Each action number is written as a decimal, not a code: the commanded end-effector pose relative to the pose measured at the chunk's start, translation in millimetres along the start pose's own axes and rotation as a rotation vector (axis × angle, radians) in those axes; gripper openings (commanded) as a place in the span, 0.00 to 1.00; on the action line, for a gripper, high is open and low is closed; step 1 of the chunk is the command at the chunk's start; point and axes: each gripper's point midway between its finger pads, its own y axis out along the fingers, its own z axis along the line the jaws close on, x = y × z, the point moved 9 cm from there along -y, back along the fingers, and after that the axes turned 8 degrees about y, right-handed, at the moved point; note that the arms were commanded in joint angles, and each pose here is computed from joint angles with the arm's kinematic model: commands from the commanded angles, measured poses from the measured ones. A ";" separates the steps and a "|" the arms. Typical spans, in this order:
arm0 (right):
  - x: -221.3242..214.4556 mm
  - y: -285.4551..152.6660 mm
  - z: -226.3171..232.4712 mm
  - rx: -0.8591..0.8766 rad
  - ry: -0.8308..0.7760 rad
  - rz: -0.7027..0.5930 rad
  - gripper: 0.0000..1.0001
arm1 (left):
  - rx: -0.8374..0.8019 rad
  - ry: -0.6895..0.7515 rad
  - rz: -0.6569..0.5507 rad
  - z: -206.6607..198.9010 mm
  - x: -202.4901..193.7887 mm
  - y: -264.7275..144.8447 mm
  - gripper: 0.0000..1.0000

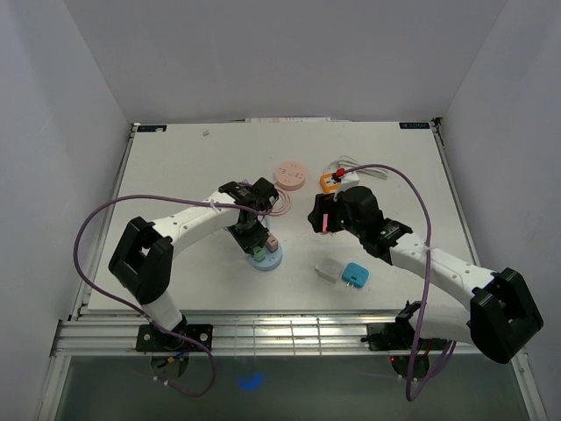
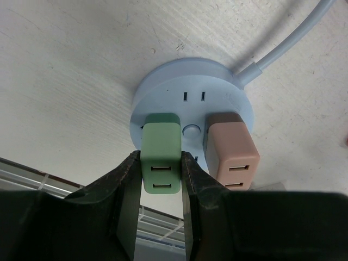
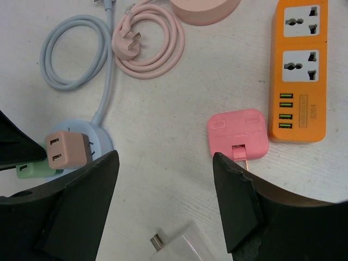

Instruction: Insert the plug

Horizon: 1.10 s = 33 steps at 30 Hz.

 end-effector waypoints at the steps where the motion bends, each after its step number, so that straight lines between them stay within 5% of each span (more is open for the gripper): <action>1: 17.7 -3.9 7.0 0.032 0.006 -0.071 0.75 | -0.012 0.050 -0.055 -0.9 4.4 -3.6 0.18; 10: 19.1 -3.6 8.4 0.039 0.007 -0.071 0.75 | -0.060 0.071 -0.100 -1.7 9.7 -14.0 0.49; 15: 20.1 -3.2 9.1 0.044 0.008 -0.070 0.75 | -0.079 0.069 -0.116 1.7 10.5 -21.1 0.53; 23: 14.4 -1.1 9.1 0.069 -0.001 -0.038 0.76 | -0.123 0.073 -0.177 10.0 15.3 -43.1 0.75; 26: 5.4 2.2 10.0 0.105 -0.005 0.004 0.76 | -0.147 0.067 -0.224 16.4 19.1 -58.4 0.96; 33: -16.1 8.0 25.0 0.205 -0.011 0.079 0.75 | -0.225 0.107 -0.370 39.2 27.4 -90.4 0.98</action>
